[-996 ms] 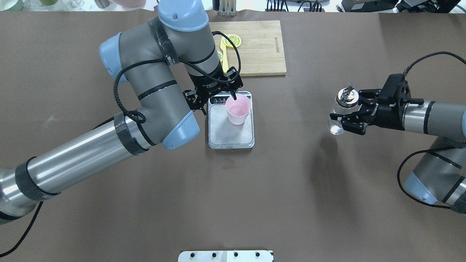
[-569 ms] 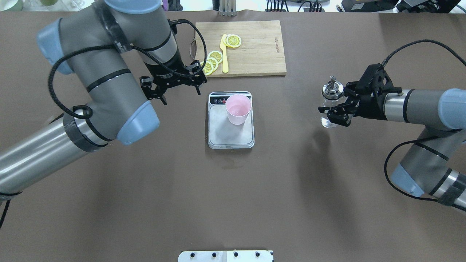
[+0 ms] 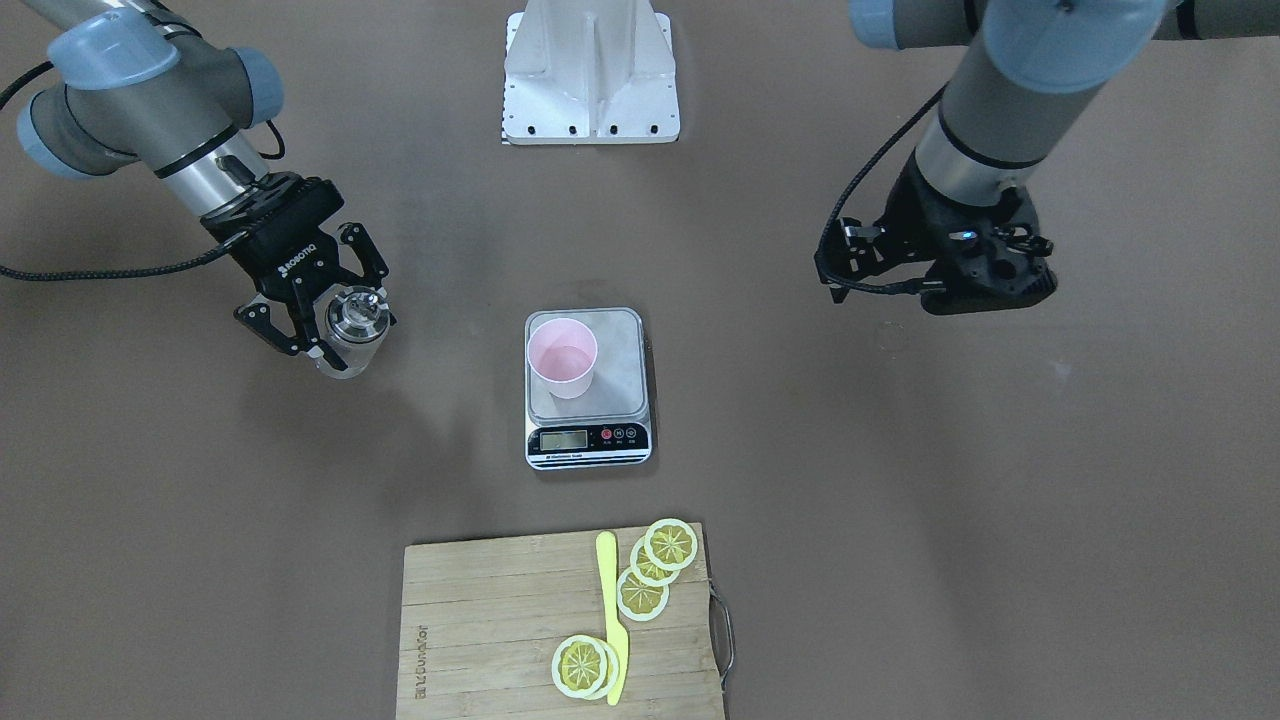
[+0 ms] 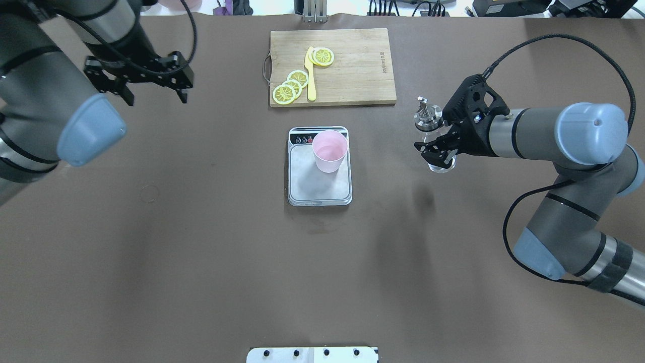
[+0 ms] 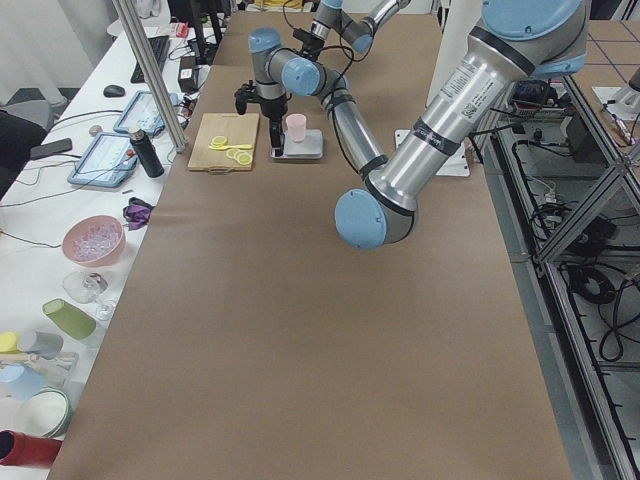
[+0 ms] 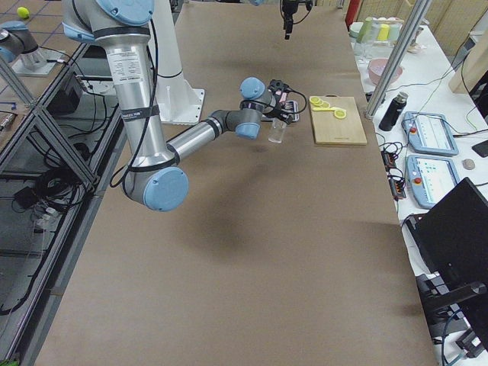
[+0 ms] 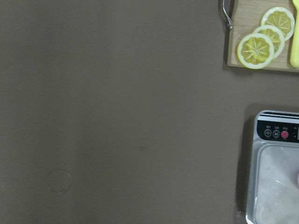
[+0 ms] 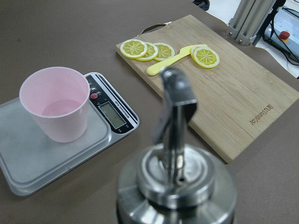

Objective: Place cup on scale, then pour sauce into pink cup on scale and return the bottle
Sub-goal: 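Carry the glass bottle with the right gripper over the pink cup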

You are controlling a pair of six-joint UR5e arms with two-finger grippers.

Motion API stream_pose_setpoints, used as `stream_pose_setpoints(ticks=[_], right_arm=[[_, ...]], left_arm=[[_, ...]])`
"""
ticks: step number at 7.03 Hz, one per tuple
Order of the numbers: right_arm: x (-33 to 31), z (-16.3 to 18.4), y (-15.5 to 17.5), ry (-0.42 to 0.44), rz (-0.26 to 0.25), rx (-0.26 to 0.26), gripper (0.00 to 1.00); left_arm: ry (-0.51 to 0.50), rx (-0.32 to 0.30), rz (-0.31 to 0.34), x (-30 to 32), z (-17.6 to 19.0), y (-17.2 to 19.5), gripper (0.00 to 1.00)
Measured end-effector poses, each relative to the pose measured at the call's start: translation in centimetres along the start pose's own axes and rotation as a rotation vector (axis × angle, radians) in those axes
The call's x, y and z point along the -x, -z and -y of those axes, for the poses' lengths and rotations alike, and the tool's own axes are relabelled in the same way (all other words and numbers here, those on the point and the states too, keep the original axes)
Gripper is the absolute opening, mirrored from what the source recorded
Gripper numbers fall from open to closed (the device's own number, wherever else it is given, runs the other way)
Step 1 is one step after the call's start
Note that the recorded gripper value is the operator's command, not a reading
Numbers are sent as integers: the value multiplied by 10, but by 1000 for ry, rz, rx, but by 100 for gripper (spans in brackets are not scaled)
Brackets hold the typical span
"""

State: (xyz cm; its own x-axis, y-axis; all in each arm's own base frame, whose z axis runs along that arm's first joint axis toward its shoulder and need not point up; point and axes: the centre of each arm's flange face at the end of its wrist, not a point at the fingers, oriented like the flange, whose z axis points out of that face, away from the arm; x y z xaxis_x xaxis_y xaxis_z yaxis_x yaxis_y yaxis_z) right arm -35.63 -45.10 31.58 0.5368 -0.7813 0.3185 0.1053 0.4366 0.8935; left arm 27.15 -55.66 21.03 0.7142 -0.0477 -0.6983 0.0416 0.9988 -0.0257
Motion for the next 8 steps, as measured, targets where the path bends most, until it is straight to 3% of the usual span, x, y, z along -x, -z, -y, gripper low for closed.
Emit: stream_pose_setpoints(ticks=[3, 8], right_arm=[[34, 39, 0, 27, -69, 98, 24], [58, 79, -20, 53, -162, 285, 24]], left_arm=[[-80, -35, 49, 96, 30, 20, 98], [-151, 20, 132, 290, 61, 6, 98]])
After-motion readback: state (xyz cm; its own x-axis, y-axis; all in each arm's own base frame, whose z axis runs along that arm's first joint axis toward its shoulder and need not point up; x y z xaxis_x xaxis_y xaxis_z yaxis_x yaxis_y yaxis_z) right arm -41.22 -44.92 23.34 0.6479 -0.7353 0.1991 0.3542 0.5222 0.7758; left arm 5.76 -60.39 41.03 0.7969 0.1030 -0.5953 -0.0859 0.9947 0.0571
